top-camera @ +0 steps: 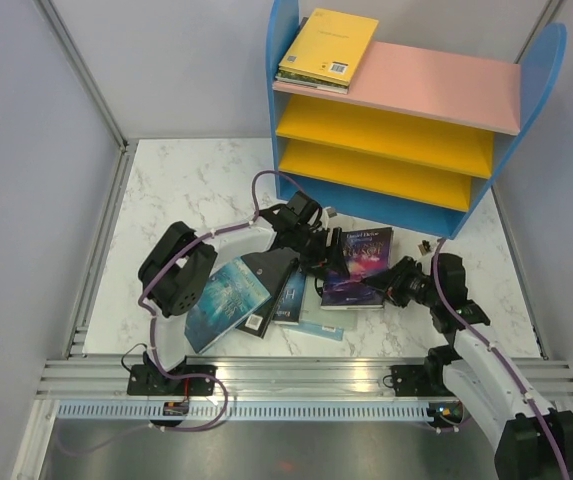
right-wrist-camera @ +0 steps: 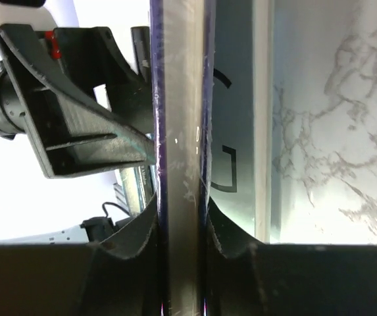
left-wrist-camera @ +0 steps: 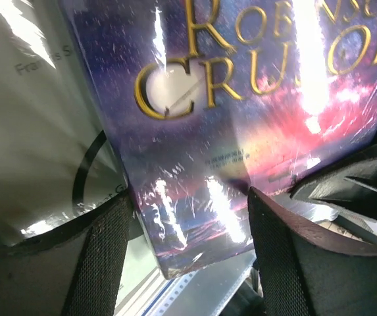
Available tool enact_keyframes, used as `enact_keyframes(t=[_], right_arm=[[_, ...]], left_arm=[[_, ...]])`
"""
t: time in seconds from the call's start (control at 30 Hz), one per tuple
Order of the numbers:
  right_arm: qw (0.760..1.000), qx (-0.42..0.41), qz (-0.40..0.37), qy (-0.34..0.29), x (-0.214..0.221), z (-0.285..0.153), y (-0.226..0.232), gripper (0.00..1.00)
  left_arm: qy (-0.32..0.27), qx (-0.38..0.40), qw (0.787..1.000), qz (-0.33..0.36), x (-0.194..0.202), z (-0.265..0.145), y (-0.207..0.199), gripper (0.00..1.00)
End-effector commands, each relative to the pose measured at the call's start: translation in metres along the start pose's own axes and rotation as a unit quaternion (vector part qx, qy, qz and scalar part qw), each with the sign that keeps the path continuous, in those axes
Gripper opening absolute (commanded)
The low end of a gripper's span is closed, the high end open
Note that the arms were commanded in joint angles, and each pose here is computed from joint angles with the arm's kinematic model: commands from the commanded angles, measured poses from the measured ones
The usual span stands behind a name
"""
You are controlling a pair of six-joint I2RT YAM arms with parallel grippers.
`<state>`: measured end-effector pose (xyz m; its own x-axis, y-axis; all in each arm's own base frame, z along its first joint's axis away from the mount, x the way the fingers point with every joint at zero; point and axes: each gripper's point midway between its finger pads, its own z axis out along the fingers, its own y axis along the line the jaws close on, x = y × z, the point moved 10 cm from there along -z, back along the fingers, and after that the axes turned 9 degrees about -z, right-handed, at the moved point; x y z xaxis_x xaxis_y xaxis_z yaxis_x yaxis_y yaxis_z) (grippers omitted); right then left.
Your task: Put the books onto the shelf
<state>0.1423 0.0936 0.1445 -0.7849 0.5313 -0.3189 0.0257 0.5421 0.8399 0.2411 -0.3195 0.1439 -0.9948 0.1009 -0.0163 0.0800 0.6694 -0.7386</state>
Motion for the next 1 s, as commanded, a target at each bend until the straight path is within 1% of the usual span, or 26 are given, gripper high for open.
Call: enact_keyframes(t=[0.0, 0.03, 0.1, 0.13, 0.17, 0.23, 0.27, 0.3, 0.33, 0.43, 0.47, 0.53, 0.57, 0.63, 0.67, 0.73, 0.77, 0.9, 0.93, 0.97], right_arm=[[1.0, 0.008, -0.028, -0.01, -0.013, -0.01, 0.022, 0.0], [0.999, 0.01, -0.042, -0.013, -0.017, -0.014, 0.028, 0.0], [0.998, 0.005, -0.06, -0.031, -0.029, -0.027, 0.054, 0.0], [0.997, 0.0, -0.07, -0.039, -0.034, -0.032, 0.065, 0.0], [0.995, -0.006, -0.085, -0.056, -0.045, -0.043, 0.088, 0.0], [0.992, -0.019, -0.104, -0.07, -0.057, -0.054, 0.114, 0.0], [0.988, -0.03, -0.122, -0.086, -0.07, -0.067, 0.14, 0.0], [0.986, -0.036, -0.132, -0.094, -0.076, -0.072, 0.153, 0.0], [0.982, -0.049, -0.147, -0.112, -0.089, -0.083, 0.18, 0.0], [0.973, -0.074, -0.17, -0.136, -0.109, -0.098, 0.218, 0.0], [0.967, -0.091, -0.183, -0.152, -0.123, -0.105, 0.242, 0.0], [0.961, -0.109, -0.192, -0.165, -0.136, -0.111, 0.265, 0.0], [0.954, -0.124, -0.205, -0.18, -0.15, -0.116, 0.287, 0.0], [0.949, -0.139, -0.21, -0.192, -0.164, -0.118, 0.307, 0.0], [0.944, -0.151, -0.215, -0.2, -0.18, -0.116, 0.324, 0.0], [0.941, -0.16, -0.216, -0.208, -0.196, -0.11, 0.339, 0.0], [0.937, -0.168, -0.22, -0.215, -0.213, -0.102, 0.35, 0.0], [0.93, -0.184, -0.211, -0.24, -0.255, -0.076, 0.372, 0.0], [0.917, -0.209, -0.22, -0.26, -0.262, -0.083, 0.386, 0.0], [0.926, -0.21, -0.188, -0.249, -0.277, -0.057, 0.381, 0.0]], left_arm=[[-0.015, 0.079, 0.996, 0.031, 0.002, -0.029, -0.038, 0.74], [-0.022, 0.081, 0.996, 0.028, 0.002, -0.036, -0.038, 0.74], [-0.052, 0.087, 0.995, 0.015, -0.005, -0.06, -0.035, 0.75], [-0.071, 0.092, 0.993, 0.013, -0.003, -0.077, -0.037, 0.76], [-0.096, 0.096, 0.991, 0.004, -0.009, -0.095, -0.032, 0.76], [-0.129, 0.103, 0.986, 0.001, -0.005, -0.125, -0.03, 0.78], [-0.149, 0.101, 0.984, -0.006, -0.009, -0.139, -0.024, 0.78], [-0.157, 0.098, 0.983, -0.009, -0.007, -0.146, -0.021, 0.79], [-0.171, 0.093, 0.981, -0.005, -0.004, -0.157, -0.019, 0.79], [-0.17, 0.077, 0.982, -0.003, 0.004, -0.16, -0.015, 0.79], [-0.172, 0.078, 0.982, -0.001, 0.008, -0.162, -0.014, 0.79], [-0.17, 0.071, 0.983, -0.009, 0.013, -0.16, -0.008, 0.79], [-0.172, 0.073, 0.982, -0.007, 0.017, -0.162, -0.008, 0.79], [-0.173, 0.069, 0.982, -0.007, 0.021, -0.162, -0.005, 0.79], [-0.174, 0.069, 0.982, -0.006, 0.022, -0.163, -0.005, 0.79], [-0.177, 0.069, 0.982, -0.003, 0.025, -0.165, -0.005, 0.79], [-0.177, 0.069, 0.982, -0.003, 0.026, -0.165, -0.005, 0.79], [-0.181, 0.073, 0.981, -0.001, 0.028, -0.168, -0.007, 0.79], [-0.184, 0.075, 0.98, 0.001, 0.03, -0.171, -0.008, 0.79], [-0.185, 0.076, 0.98, 0.002, 0.03, -0.172, -0.009, 0.79]])
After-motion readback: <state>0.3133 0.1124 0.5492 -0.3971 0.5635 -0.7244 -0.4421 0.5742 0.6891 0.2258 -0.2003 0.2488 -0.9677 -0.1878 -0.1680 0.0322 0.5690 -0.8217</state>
